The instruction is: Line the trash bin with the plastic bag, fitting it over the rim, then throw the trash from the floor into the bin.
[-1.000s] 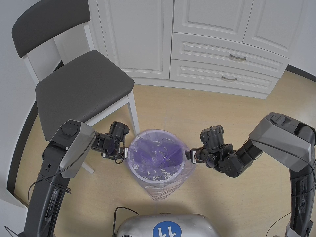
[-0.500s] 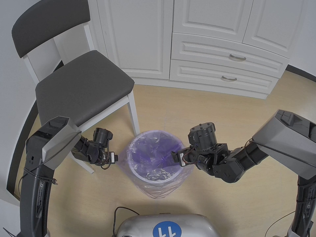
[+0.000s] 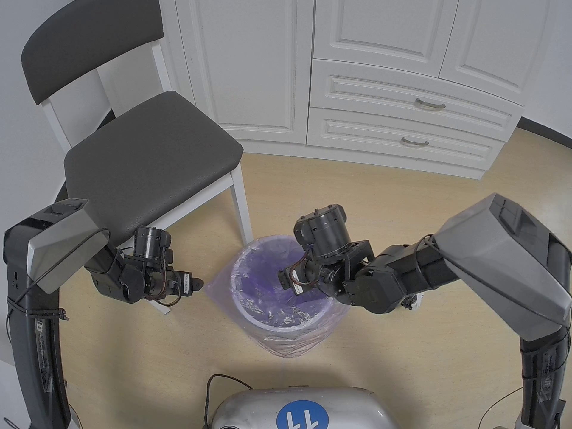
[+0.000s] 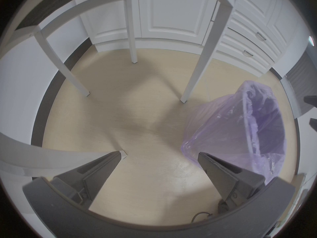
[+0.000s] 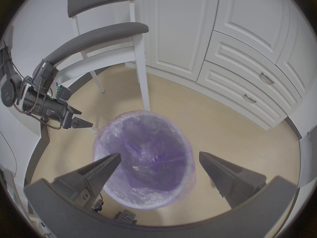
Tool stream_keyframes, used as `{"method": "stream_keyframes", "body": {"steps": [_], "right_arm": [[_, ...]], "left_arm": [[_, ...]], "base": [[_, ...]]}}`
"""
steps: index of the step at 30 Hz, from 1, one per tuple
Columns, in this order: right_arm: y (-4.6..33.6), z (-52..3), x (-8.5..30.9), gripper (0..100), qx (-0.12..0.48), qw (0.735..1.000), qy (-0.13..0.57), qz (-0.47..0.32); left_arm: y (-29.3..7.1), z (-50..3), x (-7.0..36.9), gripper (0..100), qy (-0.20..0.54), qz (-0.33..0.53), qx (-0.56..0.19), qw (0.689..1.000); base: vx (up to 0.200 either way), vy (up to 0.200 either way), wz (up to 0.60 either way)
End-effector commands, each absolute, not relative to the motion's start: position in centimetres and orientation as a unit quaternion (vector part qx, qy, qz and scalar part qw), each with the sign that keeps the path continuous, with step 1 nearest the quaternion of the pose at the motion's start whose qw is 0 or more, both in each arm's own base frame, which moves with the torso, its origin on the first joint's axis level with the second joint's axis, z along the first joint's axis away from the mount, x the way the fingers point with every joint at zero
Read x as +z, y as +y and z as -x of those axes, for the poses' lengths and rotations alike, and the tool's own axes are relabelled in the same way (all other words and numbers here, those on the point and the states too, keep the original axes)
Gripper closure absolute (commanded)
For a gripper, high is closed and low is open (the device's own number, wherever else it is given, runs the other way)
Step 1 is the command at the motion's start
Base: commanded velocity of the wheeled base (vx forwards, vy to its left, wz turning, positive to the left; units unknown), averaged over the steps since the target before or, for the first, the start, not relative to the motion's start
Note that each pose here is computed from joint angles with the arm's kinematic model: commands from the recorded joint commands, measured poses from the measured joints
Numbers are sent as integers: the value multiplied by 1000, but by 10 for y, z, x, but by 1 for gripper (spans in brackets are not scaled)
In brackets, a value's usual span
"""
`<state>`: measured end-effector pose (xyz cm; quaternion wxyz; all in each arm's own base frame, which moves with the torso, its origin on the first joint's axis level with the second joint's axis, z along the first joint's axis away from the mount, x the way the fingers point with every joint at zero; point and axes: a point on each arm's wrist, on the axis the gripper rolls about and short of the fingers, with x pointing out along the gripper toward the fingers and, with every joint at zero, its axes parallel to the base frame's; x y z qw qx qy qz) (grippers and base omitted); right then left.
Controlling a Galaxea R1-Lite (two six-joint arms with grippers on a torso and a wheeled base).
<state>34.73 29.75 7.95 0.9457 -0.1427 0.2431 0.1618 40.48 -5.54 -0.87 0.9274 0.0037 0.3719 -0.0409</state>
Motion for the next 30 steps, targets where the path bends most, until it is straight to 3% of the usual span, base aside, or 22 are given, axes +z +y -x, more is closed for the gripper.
{"method": "stream_keyframes", "body": {"steps": [1,10,30], "right_arm": [[316,-357,50,0,166,938,261,158],[317,-360,75,0,165,948,235,137],[282,-353,97,0,140,953,244,113]], "left_arm": [[-45,-402,-9,0,373,-28,-40,926],[-44,-441,-61,0,386,-98,-19,917],[-127,-451,-56,0,427,-122,-81,892]], "base": [[0,0,0],[0,0,0],[0,0,0]]}}
